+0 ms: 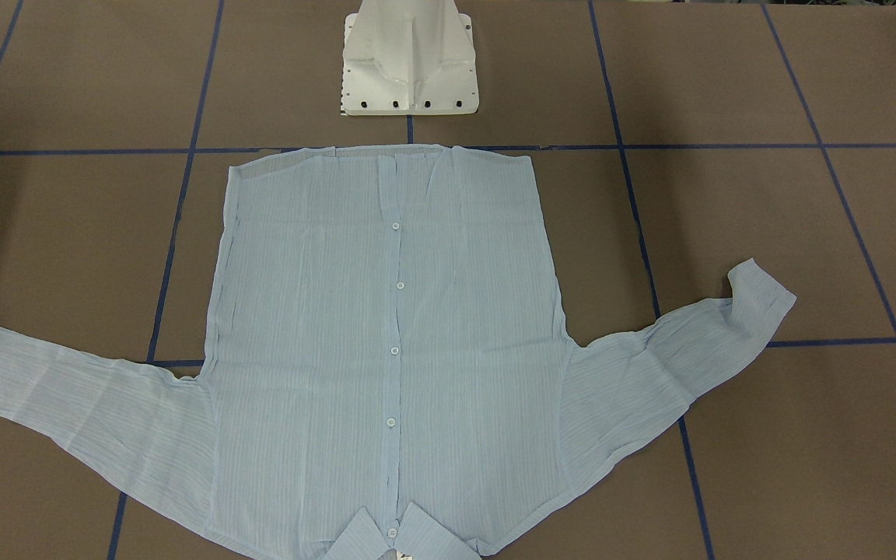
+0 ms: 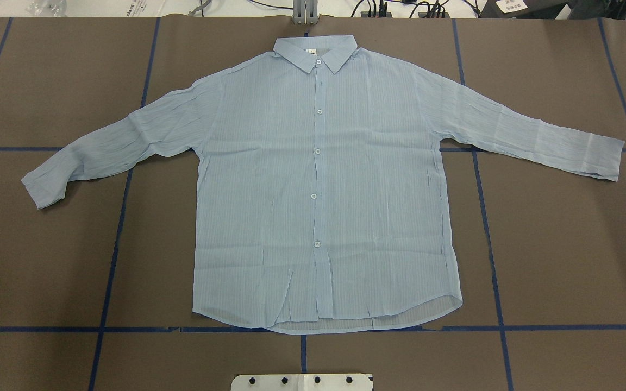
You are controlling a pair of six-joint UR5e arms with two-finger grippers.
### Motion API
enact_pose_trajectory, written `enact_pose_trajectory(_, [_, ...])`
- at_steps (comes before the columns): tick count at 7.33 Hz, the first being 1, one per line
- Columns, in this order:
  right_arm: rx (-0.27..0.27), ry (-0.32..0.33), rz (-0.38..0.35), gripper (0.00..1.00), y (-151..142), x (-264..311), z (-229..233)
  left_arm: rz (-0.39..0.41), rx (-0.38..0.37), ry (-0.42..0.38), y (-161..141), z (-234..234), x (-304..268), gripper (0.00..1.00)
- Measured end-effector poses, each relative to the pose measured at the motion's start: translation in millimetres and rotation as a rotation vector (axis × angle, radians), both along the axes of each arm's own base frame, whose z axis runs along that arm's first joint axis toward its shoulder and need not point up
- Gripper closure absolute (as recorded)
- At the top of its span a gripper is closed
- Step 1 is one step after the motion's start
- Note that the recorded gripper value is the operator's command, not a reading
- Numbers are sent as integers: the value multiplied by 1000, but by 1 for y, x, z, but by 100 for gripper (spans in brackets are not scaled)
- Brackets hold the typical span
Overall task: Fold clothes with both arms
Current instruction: 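Move the right gripper to the cuff of the sleeve nearest it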
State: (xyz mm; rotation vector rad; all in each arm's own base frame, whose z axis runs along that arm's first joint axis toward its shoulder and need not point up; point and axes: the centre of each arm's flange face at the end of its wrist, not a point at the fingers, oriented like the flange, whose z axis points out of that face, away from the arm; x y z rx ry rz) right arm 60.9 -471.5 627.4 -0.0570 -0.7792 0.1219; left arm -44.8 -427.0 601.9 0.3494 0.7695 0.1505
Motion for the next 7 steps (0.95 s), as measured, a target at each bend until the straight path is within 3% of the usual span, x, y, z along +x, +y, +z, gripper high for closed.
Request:
enact_pose_trajectory(3, [4, 0, -3, 0, 1, -1, 2, 5, 36, -2, 3, -12, 0, 0])
enact_pose_trajectory(7, [-1, -11, -13, 0, 2, -6, 6, 7, 29, -2, 14, -9, -1, 0])
